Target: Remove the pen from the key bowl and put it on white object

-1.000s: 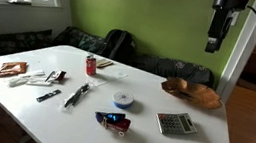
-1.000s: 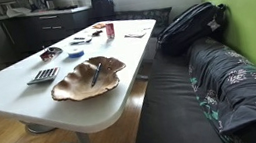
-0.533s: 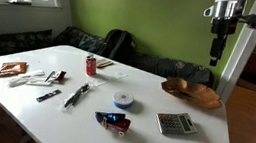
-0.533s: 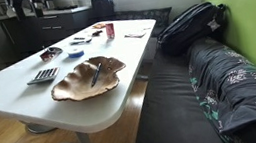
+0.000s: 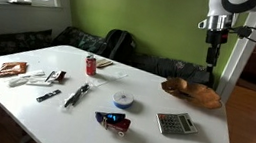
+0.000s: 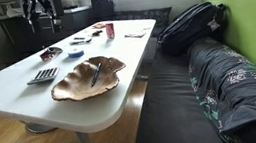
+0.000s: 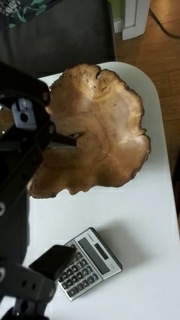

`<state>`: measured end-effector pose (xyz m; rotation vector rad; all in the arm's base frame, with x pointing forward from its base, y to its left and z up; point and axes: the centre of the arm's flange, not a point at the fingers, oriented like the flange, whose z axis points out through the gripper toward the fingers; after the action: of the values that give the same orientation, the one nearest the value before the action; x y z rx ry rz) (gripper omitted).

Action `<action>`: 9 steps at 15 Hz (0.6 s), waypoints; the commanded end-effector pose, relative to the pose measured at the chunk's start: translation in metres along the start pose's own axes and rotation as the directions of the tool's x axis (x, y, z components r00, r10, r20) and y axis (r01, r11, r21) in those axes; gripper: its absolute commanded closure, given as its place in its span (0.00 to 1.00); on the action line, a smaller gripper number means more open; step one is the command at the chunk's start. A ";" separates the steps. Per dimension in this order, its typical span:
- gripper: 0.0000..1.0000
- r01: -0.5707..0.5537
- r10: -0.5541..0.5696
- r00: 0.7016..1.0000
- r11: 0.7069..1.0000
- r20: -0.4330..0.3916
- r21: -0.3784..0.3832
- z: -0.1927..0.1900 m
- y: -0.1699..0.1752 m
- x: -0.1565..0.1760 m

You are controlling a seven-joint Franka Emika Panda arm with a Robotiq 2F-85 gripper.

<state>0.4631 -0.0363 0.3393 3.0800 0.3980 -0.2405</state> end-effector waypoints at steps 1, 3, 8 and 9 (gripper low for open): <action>0.00 0.014 -0.014 0.999 1.000 -0.045 -0.005 0.002 -0.001 -0.002; 0.00 0.016 -0.016 0.997 1.000 -0.070 -0.007 0.018 0.007 0.001; 0.00 0.079 -0.084 0.996 0.990 -0.038 -0.117 0.072 0.028 0.007; 0.00 0.099 -0.100 0.995 0.986 -0.005 -0.136 0.083 0.034 0.008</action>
<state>0.4648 -0.0540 0.2925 3.0078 0.4704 -0.1281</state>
